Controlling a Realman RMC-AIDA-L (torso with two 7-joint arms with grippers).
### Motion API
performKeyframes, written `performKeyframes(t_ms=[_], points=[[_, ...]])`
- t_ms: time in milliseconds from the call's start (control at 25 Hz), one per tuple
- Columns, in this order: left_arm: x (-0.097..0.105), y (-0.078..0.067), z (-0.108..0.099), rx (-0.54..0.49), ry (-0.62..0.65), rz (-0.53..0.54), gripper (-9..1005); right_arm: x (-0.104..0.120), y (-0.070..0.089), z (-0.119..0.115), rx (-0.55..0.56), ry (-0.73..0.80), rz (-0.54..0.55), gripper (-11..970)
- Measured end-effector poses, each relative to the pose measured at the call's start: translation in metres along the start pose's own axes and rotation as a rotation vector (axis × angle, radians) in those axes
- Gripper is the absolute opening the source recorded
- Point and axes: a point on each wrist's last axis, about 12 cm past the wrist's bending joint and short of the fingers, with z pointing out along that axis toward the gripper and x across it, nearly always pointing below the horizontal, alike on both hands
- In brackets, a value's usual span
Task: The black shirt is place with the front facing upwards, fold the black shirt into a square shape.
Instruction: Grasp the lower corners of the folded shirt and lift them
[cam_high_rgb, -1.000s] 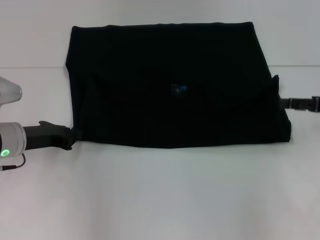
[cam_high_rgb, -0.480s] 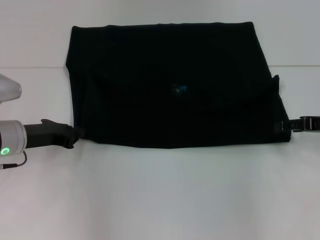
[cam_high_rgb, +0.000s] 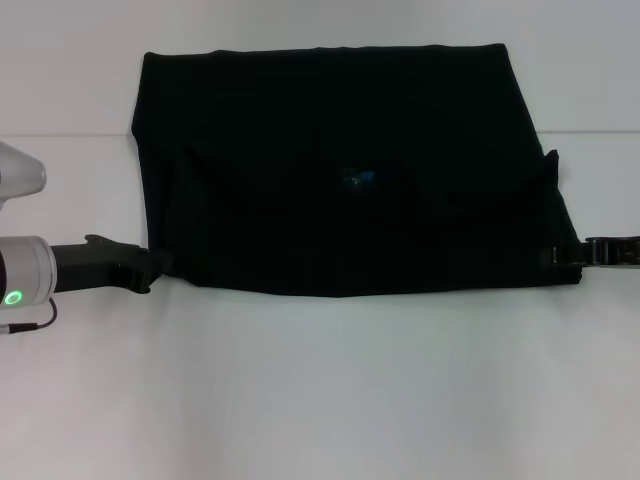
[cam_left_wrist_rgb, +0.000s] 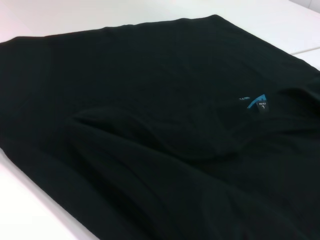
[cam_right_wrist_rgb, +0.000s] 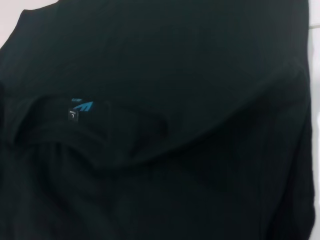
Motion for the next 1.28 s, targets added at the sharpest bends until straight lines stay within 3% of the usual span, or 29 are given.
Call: performKeyframes(t_ms=[160, 800, 1040, 1280], points=[[-0.002, 0.000, 0.001, 0.001, -0.001, 0.005, 5, 0.001, 0.003, 0.003, -0.006, 0.011, -0.004, 754], [-0.002, 0.001, 0.001, -0.005, 0.000, 0.001, 5, 0.006, -0.001, 0.006, 0.024, -0.002, -0.005, 68], [-0.003, 0.000, -0.002, 0.013, -0.011, -0.025, 4, 0.006, -0.003, 0.004, 0.022, -0.022, -0.023, 20], [-0.001, 0.000, -0.020, 0.086, -0.036, -0.111, 4, 0.025, -0.011, -0.011, -0.040, -0.057, -0.017, 4]])
